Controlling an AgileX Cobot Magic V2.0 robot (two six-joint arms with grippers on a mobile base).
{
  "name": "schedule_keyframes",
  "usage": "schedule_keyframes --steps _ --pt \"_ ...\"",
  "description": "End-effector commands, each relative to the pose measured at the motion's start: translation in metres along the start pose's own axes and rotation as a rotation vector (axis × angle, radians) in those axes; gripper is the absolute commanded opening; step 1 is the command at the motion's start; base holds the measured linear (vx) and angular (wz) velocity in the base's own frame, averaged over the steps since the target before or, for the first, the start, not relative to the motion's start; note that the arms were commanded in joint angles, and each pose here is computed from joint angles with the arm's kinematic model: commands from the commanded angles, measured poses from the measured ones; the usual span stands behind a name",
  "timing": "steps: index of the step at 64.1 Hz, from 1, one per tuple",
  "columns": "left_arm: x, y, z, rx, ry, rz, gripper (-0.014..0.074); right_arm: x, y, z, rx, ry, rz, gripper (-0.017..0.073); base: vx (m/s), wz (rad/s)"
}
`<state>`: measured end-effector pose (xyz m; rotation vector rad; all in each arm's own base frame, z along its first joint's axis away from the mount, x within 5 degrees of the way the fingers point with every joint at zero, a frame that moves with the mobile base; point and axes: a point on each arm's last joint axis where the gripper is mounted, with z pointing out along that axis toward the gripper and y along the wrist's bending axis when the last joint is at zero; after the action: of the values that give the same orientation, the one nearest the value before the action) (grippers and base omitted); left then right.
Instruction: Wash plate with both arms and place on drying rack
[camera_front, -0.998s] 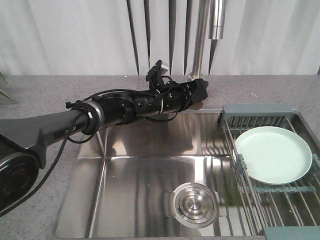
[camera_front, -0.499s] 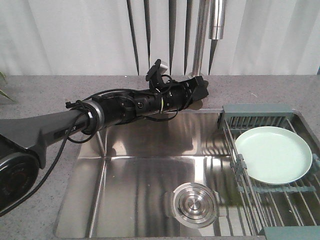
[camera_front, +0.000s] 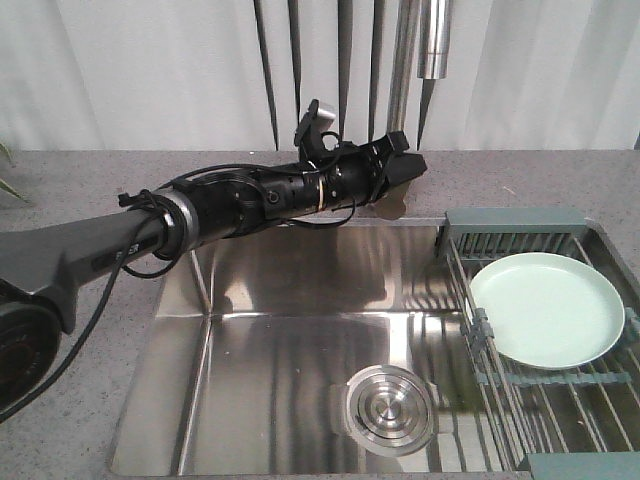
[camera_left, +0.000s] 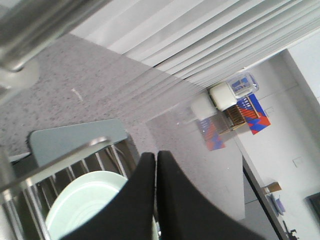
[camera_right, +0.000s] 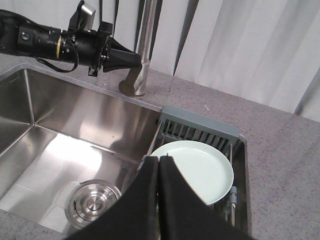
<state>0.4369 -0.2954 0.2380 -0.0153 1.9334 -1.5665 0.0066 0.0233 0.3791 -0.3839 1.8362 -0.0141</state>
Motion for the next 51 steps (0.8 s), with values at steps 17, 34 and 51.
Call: schedule_keyframes --steps 17,34,51 --pt "-0.046 -0.092 -0.057 0.208 -0.073 0.101 -0.0006 -0.013 -0.005 0.000 0.033 -0.087 0.010 -0.0006 0.00 0.00" --pt "-0.042 -0.117 -0.130 0.139 -0.070 0.182 -0.0006 -0.017 -0.006 0.010 -0.006 -0.075 0.045 -0.0006 0.00 0.00" --pt "-0.012 -0.153 -0.223 0.019 -0.071 0.389 -0.0006 -0.027 -0.010 0.037 -0.111 -0.054 0.042 -0.0006 0.00 0.00"
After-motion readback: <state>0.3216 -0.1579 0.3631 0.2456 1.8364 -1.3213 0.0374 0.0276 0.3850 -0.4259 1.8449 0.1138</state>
